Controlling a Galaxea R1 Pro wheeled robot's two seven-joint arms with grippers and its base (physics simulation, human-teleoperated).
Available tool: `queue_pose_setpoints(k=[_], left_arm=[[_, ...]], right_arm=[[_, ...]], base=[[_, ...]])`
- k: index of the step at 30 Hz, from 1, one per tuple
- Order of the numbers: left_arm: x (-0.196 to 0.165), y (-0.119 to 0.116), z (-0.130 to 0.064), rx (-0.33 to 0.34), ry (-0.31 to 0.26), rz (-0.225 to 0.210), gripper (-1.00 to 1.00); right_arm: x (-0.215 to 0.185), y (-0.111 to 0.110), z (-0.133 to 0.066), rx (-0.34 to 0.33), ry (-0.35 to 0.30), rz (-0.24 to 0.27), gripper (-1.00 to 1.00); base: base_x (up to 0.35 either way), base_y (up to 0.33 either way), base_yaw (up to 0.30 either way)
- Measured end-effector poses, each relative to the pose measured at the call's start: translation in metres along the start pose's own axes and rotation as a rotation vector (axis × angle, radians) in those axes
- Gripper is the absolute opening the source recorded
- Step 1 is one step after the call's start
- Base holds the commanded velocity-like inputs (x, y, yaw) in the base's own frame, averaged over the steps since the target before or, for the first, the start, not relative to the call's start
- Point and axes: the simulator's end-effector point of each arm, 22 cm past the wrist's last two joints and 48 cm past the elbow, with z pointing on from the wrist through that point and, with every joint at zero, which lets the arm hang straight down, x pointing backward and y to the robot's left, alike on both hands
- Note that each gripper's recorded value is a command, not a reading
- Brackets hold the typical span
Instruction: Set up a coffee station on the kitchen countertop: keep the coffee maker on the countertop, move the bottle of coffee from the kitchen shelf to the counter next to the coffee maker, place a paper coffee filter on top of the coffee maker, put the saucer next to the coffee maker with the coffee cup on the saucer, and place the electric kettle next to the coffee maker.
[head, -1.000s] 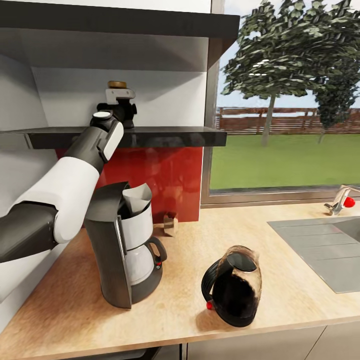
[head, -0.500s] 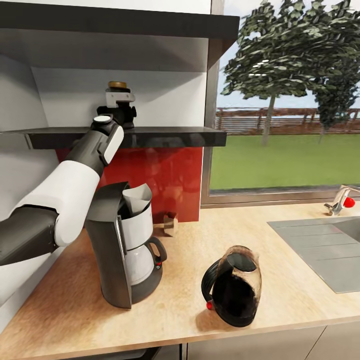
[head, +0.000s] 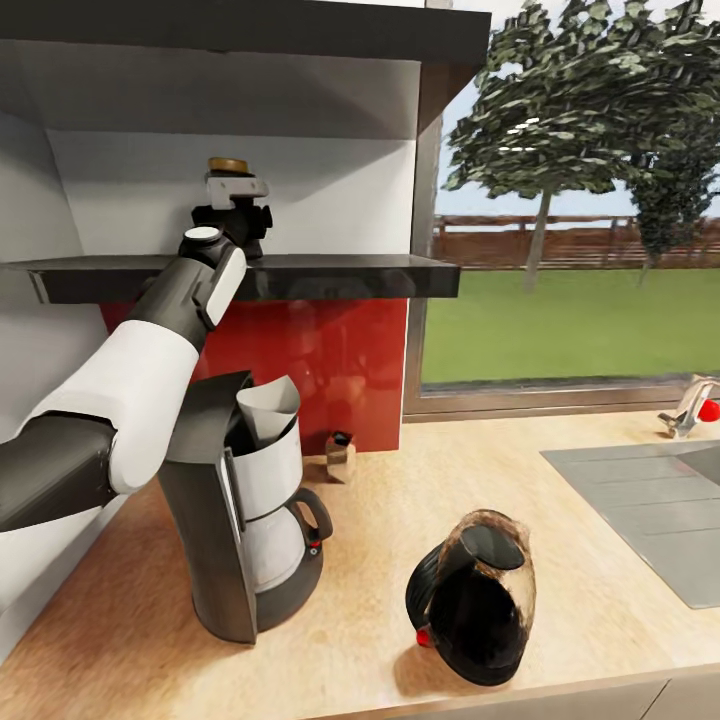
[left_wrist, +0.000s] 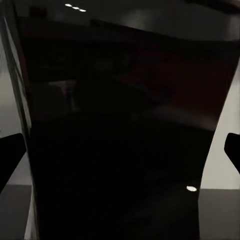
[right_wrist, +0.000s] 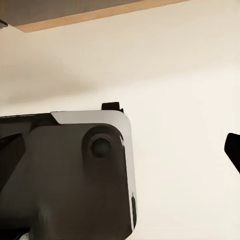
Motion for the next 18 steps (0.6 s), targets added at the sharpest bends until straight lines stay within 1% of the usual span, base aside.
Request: queue_pose_setpoints(k=[4, 8, 9, 17, 18], left_arm=[[0.0, 0.007, 0.0, -0.007, 0.003, 0.0, 1.0], [0.0, 0.008, 0.0, -0.011, 0.003, 0.001, 1.0], [0.001, 0.008, 0.0, -0.01, 0.003, 0.001, -1.0], [0.0, 0.011, 0.001, -0.012, 0.003, -0.004, -1.0], [0.0, 0.012, 0.001, -0.015, 0.001, 0.001, -1.0]], right_arm=[[0.0, 0.0, 0.0, 0.0, -0.001, 0.0, 1.0], [0.0, 0.0, 0.0, 0.0, -0.001, 0.0, 1.0], [0.0, 0.0, 0.0, 0.0, -0.001, 0.0, 1.0], [0.0, 0.0, 0.0, 0.0, -0.001, 0.0, 1.0], [0.0, 0.0, 0.0, -0.001, -0.001, 0.0, 1.0]], base=[[0.001, 0.0, 0.0], [0.0, 0.0, 0.0], [0.0, 0.0, 0.0], [0.0, 0.0, 0.0], [0.0, 0.0, 0.0]])
